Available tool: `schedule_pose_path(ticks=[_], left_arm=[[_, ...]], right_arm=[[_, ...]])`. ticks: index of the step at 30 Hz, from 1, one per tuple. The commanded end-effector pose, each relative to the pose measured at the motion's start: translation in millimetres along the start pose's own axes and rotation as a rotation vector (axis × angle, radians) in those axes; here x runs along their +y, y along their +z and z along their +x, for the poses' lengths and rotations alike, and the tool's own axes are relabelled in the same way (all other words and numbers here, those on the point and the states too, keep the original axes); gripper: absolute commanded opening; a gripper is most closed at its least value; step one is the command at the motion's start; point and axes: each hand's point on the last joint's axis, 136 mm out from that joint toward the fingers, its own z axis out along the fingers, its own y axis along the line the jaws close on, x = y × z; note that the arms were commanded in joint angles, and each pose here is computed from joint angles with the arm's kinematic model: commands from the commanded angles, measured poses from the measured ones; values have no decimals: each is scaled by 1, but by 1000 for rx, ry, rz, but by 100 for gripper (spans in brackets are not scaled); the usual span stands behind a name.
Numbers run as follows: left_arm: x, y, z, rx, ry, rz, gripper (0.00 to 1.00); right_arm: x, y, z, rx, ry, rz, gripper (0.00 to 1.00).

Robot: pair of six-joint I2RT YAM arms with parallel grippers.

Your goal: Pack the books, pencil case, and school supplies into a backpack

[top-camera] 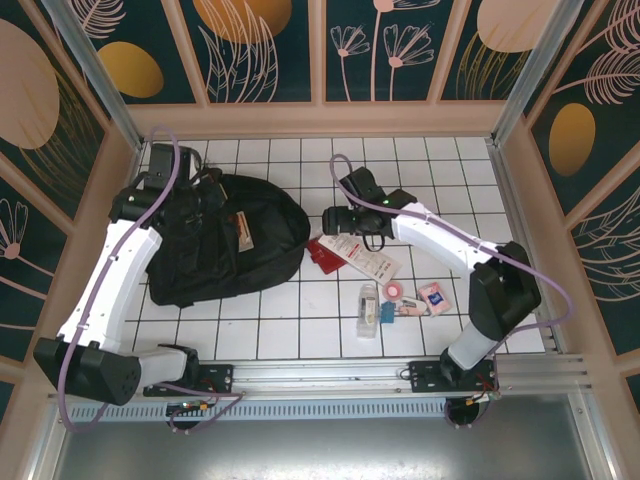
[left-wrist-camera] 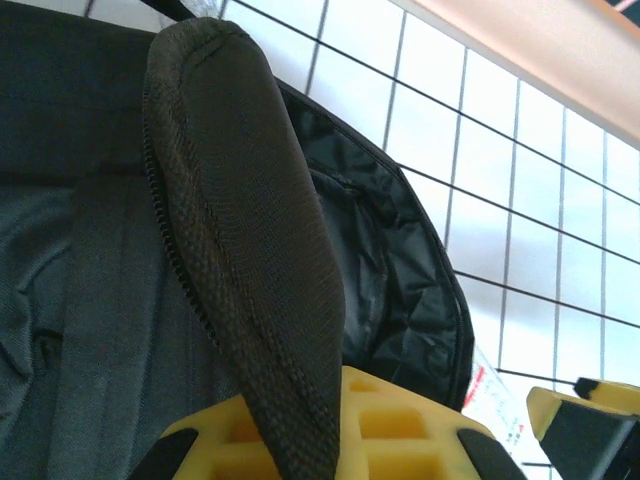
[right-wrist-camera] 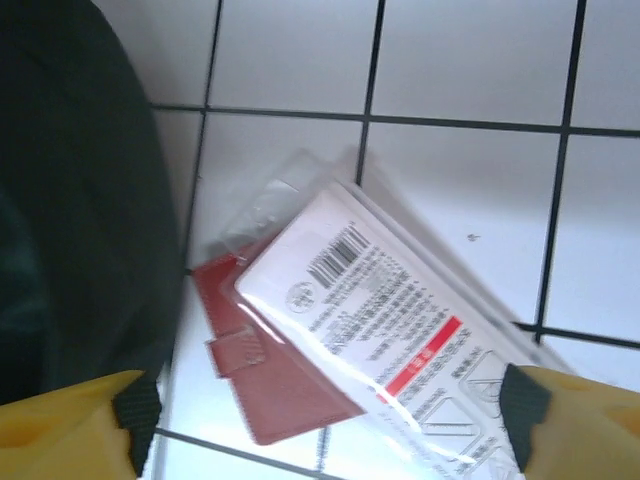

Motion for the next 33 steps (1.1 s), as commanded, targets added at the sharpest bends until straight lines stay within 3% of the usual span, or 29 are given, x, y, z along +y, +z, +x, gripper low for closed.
schedule_pose_path(ticks=[1,4,12,18,23,33], left_arm=[[21,-25,-17,-155,-14,-72,0],[23,-29,-14,-174,-18,-64,0],[-1,-12,3,-71,41,80,0],[-25,9,13,25,64,181,0],[-35,20,23,53,84,199,0],[-39,20,31,69,85,241,0]], right_arm=[[-13,19,27,87,-126,115,94],[-20,36,45,147,-210,172,99],[-19,50,66,228,-433,258,97],[-33,33,58,150,-555,341,94],[-27,14,78,129,-849,261,96],[-28,37,85,212,-815,174,92]])
